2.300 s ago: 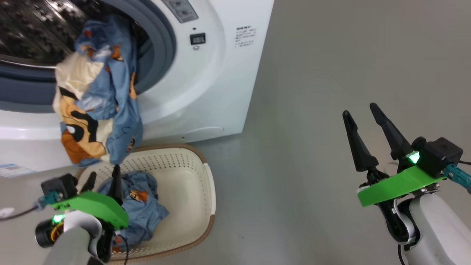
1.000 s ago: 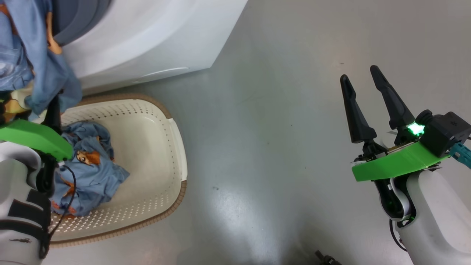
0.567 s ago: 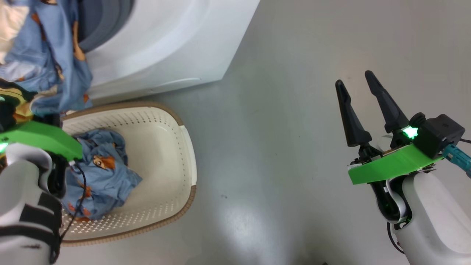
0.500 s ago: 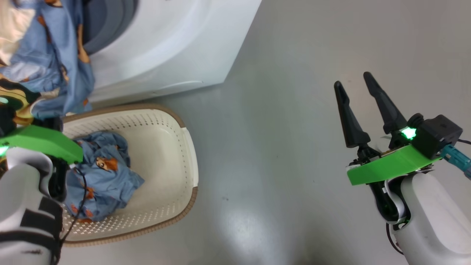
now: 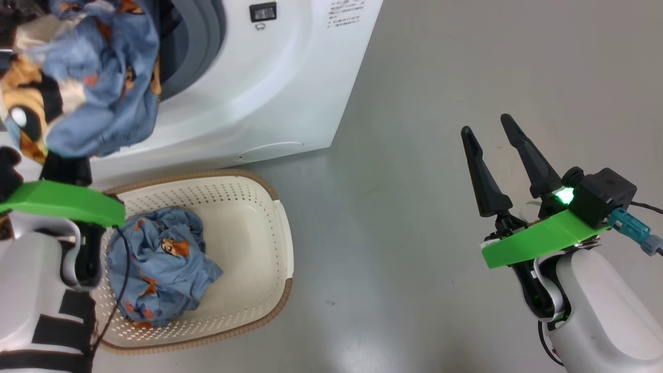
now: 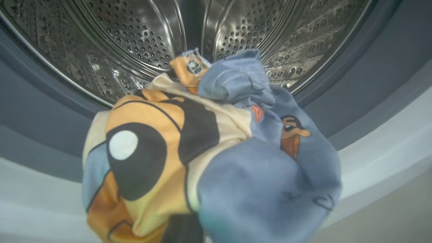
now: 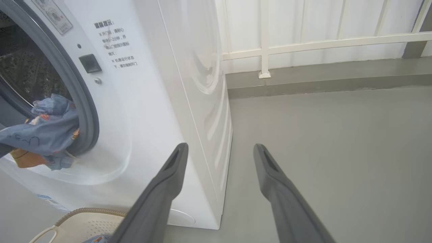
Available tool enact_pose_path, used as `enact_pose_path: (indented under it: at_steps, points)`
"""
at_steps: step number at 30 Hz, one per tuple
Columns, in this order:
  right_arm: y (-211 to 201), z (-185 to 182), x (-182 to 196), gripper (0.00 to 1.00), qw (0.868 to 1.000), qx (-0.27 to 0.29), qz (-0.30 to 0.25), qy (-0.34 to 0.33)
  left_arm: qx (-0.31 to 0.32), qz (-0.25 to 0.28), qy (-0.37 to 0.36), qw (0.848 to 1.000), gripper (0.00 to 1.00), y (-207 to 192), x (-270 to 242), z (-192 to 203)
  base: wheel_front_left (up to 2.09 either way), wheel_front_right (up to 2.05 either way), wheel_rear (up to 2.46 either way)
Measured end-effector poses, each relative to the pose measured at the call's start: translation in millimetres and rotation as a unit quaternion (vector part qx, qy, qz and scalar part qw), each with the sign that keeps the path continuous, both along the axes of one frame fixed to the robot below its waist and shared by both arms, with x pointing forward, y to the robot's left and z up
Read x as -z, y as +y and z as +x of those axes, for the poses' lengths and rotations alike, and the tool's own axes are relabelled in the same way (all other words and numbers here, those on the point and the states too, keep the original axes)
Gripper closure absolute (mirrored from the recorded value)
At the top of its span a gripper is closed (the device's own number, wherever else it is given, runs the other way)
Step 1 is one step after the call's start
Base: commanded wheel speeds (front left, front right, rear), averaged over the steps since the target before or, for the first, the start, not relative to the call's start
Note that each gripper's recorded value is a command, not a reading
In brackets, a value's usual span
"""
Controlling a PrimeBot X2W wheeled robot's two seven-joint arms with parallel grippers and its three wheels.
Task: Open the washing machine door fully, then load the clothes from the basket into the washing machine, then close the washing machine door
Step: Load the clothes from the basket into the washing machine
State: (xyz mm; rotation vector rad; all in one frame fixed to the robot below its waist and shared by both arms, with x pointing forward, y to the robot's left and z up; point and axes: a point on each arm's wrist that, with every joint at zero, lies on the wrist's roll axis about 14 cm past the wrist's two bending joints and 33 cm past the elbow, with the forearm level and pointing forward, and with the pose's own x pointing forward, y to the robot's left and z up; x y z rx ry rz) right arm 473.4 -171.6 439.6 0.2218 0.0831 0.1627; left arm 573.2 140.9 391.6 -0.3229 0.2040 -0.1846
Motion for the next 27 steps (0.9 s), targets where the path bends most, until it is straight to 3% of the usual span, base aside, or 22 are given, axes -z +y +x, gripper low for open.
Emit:
enact_pose_path:
  at_steps: [7, 14, 22, 27]
  points:
    - [-2.9, -4.2, 5.9, 0.0, 1.0, 0.004, -0.001, 0.009, 0.006, -0.005, -0.038, 0.999, 1.0, -3.1, -23.7, 19.0, 0.0, 0.0, 0.0]
    - [-15.1, -4.2, 21.2, 0.0, 0.999, 0.019, -0.008, 0.026, -0.004, -0.001, -0.07, 0.998, 1.0, -1.9, -48.2, 79.6, 0.0, 0.0, 0.0]
    - [-35.3, -6.5, 42.0, 0.0, 0.997, 0.047, -0.019, 0.05, 0.005, 0.03, -0.024, 0.999, 1.0, -3.9, -21.0, 125.6, 0.0, 0.0, 0.0]
    - [-44.0, -11.1, 50.5, 0.0, 0.996, 0.062, -0.024, 0.063, 0.017, 0.05, 0.062, 0.997, 1.0, -2.9, 8.1, 141.9, 0.0, 0.0, 0.0]
